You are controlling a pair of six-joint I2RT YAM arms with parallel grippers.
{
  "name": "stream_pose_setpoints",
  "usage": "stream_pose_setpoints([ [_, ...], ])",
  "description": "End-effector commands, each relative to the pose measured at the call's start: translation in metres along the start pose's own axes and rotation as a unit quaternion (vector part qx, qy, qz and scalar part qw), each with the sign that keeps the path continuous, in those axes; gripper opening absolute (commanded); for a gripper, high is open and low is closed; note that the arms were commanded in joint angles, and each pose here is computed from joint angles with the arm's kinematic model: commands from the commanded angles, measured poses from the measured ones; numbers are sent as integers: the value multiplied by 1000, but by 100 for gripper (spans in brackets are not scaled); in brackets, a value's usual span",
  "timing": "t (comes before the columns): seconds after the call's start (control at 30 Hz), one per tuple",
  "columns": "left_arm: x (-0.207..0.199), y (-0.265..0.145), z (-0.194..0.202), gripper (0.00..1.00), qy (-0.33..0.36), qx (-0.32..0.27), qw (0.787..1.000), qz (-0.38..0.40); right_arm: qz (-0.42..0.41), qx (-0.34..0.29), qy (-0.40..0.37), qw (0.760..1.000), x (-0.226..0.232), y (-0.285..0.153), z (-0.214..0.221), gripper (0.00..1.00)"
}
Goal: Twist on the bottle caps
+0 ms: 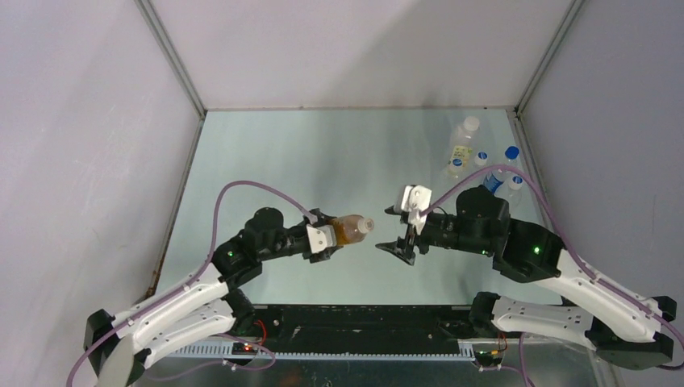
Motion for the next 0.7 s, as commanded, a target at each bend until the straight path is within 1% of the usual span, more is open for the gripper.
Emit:
stream_pose_setpoints([
  [0.0,-16,1,-11,9,-17,-11,995,101,-76,2,-135,988,3,6,6,71],
  [0.17,-18,4,-14,9,-9,-5,992,127,-87,4,-159,983,3,10,8,67],
  [0.27,-18,4,-16,9,-6,-5,991,132,-97,-3,-165,982,4,12,7,64],
  [0.5,-19,6,-21,9,-6,-19,990,143,-125,1,-160,979,9,19,10,54],
  [0.67,-19,7,-23,9,-5,-24,989,148,-130,15,-154,979,11,19,15,51],
])
Point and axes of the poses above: each gripper's point midway between its finger pads, its own y axis out along the fingers, its own x axis along the line the jaws close on, z = x × y, the point moved 8 cm from there along -y, back along the fingers, and after that the axes turned 10 degrees about -y, right-handed, at the moved point
